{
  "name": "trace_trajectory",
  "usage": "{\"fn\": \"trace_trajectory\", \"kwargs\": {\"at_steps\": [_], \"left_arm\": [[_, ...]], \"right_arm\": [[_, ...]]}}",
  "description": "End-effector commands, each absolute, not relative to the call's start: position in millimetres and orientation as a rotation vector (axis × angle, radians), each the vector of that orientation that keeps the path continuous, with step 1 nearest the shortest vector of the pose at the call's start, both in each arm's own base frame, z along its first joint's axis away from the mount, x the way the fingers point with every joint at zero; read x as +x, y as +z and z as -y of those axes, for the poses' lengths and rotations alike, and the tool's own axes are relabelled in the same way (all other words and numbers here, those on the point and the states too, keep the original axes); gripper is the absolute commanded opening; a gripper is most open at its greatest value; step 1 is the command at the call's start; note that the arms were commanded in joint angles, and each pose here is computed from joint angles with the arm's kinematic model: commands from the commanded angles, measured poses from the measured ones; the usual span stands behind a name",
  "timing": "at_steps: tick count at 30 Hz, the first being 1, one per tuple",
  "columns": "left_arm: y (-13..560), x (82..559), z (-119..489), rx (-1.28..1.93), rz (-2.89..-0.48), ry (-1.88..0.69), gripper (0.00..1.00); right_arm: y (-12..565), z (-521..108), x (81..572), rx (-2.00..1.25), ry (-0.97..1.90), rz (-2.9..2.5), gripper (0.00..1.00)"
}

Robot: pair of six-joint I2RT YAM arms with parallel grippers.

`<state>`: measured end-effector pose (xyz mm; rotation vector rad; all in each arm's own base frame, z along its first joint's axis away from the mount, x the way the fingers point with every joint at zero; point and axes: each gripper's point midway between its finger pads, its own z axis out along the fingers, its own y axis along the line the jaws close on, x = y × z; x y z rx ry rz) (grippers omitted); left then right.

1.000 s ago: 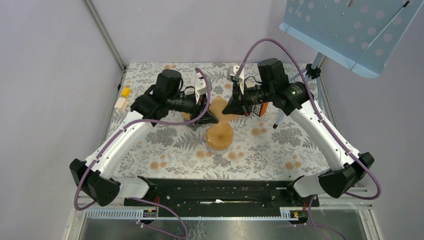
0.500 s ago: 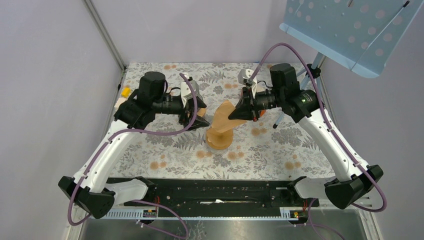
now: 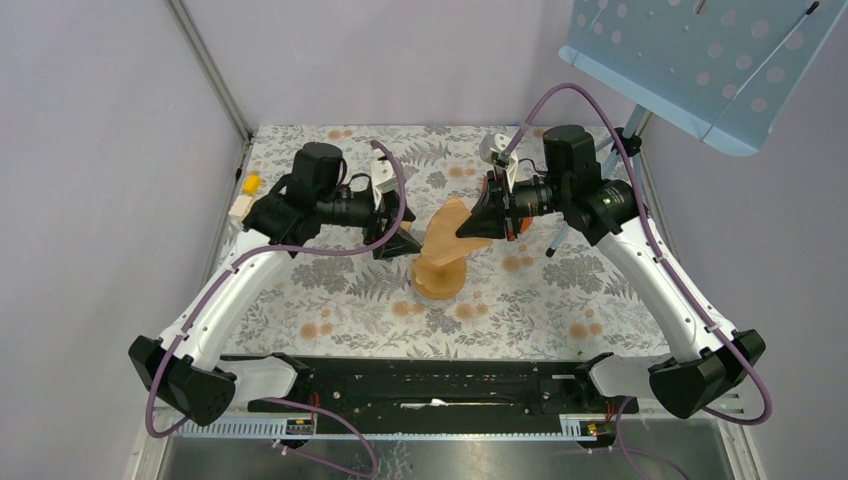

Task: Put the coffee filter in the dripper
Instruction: Place the coffee filter in the coffee dripper.

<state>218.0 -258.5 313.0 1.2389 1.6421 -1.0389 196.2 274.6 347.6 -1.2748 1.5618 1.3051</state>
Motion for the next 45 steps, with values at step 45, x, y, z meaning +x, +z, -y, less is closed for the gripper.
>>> {"fn": "trace_trajectory", "kwargs": {"at_steps": [45], "left_arm": [[354,211,271,1.268,-1.485,-1.137,0.74]], "right_arm": [[352,-277,205,-1.242,1.314,-1.557,0.00]]}}
